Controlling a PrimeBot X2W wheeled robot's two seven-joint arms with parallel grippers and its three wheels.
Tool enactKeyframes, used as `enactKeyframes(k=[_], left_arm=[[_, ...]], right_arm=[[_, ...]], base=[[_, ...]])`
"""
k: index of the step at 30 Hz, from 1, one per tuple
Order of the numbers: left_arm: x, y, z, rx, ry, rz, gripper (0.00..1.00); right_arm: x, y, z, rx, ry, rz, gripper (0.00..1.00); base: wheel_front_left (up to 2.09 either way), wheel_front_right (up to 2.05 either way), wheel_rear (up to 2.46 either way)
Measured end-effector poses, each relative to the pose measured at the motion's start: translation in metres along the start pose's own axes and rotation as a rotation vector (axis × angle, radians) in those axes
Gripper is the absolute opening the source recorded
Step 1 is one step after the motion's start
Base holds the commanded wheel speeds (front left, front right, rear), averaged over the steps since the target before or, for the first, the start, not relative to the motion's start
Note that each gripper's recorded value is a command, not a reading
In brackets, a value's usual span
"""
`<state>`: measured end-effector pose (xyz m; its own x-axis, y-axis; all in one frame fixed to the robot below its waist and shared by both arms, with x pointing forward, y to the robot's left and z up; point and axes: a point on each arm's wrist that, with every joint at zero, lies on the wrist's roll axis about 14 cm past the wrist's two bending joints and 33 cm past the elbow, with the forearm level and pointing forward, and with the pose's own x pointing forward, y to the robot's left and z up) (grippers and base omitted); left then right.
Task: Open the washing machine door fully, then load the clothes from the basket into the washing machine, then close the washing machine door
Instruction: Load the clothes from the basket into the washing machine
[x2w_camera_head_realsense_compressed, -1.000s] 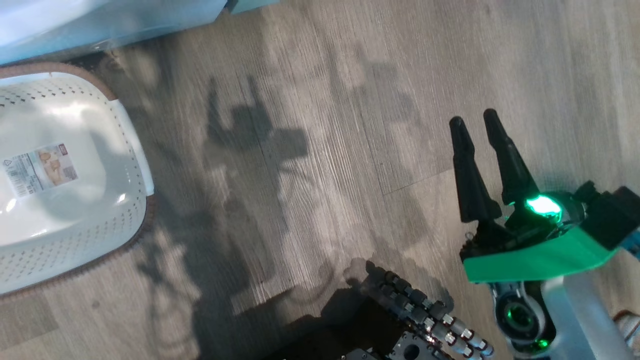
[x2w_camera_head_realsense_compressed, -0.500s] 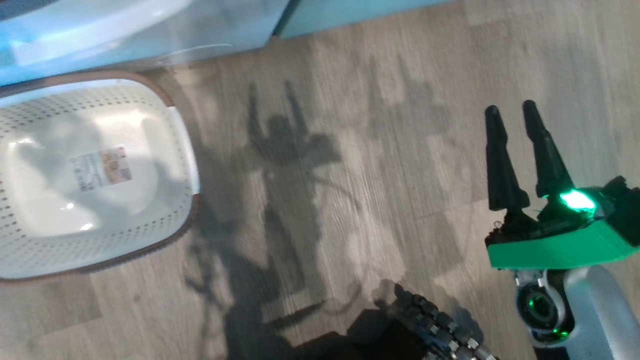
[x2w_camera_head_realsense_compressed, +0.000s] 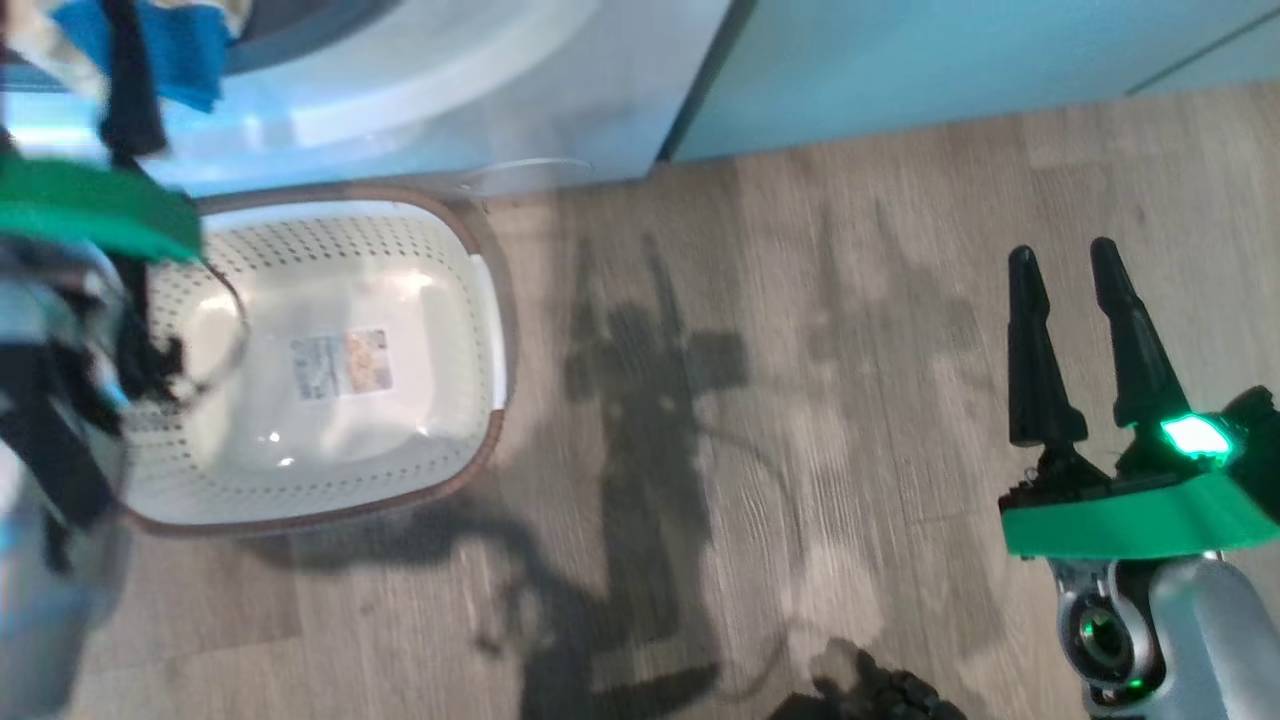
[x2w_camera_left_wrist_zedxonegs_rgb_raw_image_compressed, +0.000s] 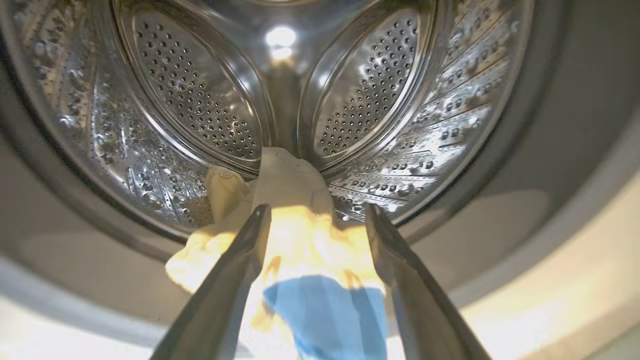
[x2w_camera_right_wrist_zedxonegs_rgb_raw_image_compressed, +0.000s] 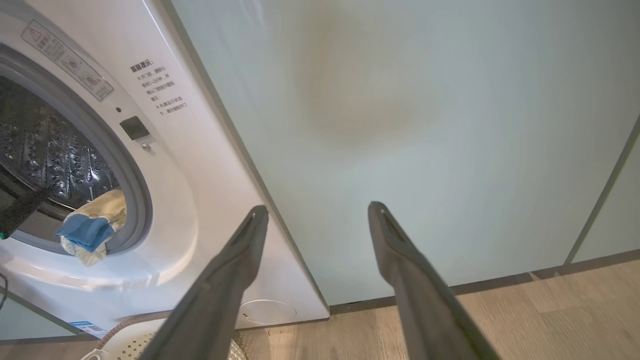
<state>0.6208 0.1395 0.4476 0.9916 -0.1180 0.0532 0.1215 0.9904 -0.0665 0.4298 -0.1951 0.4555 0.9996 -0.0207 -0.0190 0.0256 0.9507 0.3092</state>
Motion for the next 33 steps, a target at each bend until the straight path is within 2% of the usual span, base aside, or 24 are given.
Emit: enactKeyframes(k=[8,14,33], left_arm=[[-0.076,-0.009,0.026,0.008,-0.015,0.037,1.00],[-0.129,-0.014,0.033,-0.013,0.030,0.067,1.00],[-0.239,-0.001,0.058,-0.044,0.071,0.182,1.00]], right_arm=[[-0.007,0.016,0.003,-0.030,-0.001,0.048,1.00],[-0.027,0.027,-0.011,-0.062,0.053,0.077,1.00],[-0.072,0.070,0.002,-0.073,0.026,0.199,1.00]], base=[[0.00,0.00,0.00],[0.00,0.00,0.00],[0.00,0.00,0.00]])
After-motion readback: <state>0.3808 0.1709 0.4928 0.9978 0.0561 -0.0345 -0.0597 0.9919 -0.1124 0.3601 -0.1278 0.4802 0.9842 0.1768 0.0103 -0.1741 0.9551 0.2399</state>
